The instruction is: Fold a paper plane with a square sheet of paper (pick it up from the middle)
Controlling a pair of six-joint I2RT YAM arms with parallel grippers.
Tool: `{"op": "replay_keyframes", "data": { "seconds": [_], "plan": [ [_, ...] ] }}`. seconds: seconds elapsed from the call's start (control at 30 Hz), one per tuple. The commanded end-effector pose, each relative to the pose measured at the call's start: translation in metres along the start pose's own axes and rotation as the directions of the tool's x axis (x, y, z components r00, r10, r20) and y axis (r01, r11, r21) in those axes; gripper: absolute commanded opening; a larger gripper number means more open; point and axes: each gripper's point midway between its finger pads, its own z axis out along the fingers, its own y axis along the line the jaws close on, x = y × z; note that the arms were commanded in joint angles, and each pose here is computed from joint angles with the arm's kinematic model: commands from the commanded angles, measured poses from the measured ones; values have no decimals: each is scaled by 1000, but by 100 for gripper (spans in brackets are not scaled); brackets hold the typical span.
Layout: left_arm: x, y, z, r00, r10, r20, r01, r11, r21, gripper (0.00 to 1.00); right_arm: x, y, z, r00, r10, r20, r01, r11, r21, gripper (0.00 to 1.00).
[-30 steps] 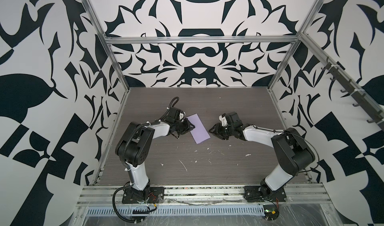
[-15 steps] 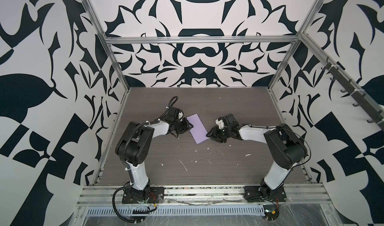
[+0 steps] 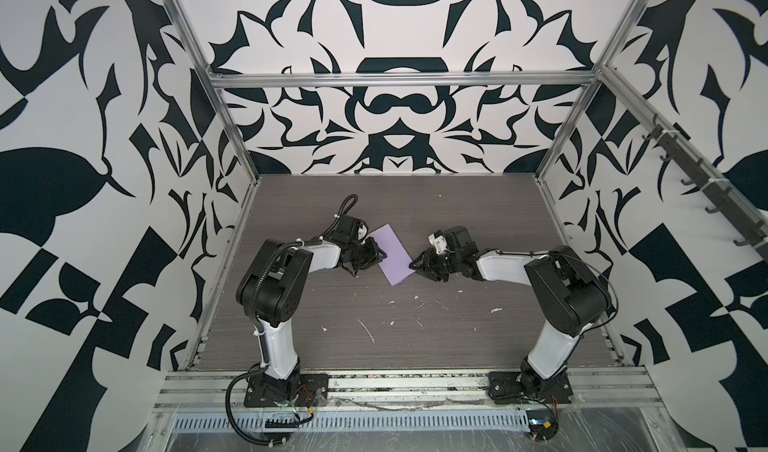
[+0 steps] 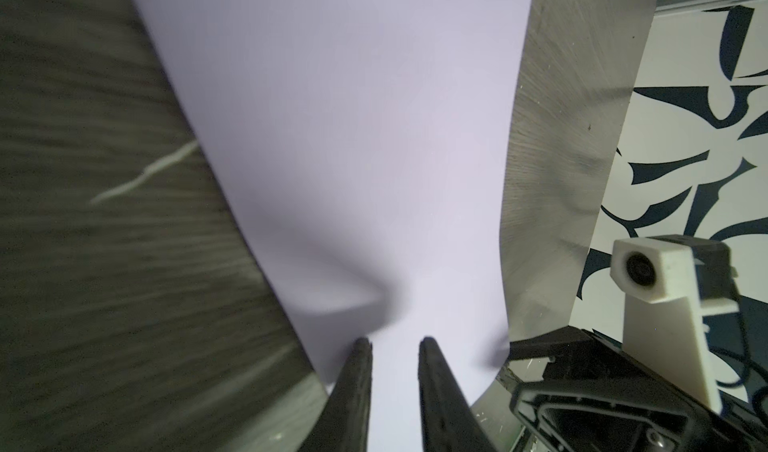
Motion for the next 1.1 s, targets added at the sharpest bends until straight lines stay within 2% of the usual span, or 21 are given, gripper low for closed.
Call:
{"op": "replay_keyframes", "data": {
  "seconds": [0.0, 0.17, 0.7, 1.07],
  "plan": [
    [-3, 4, 3, 1000, -3, -8, 3, 1000, -19, 24, -3, 19, -8, 999, -28, 22, 29, 998, -51, 33],
    [-2, 8, 6, 1000, -10, -16, 9, 999, -33, 24, -4, 20, -8, 999, -25, 25, 26, 998, -55, 26],
    [3, 21, 9, 999, -20, -33, 17, 997, -81, 24, -9, 29, -16, 997, -41, 63, 46, 996, -70, 22],
    [3, 21, 10, 999, -21, -34, 18, 997, -81, 24, -9, 22, -5, 999, -17, 35, 19, 998, -61, 23]
  ]
}}
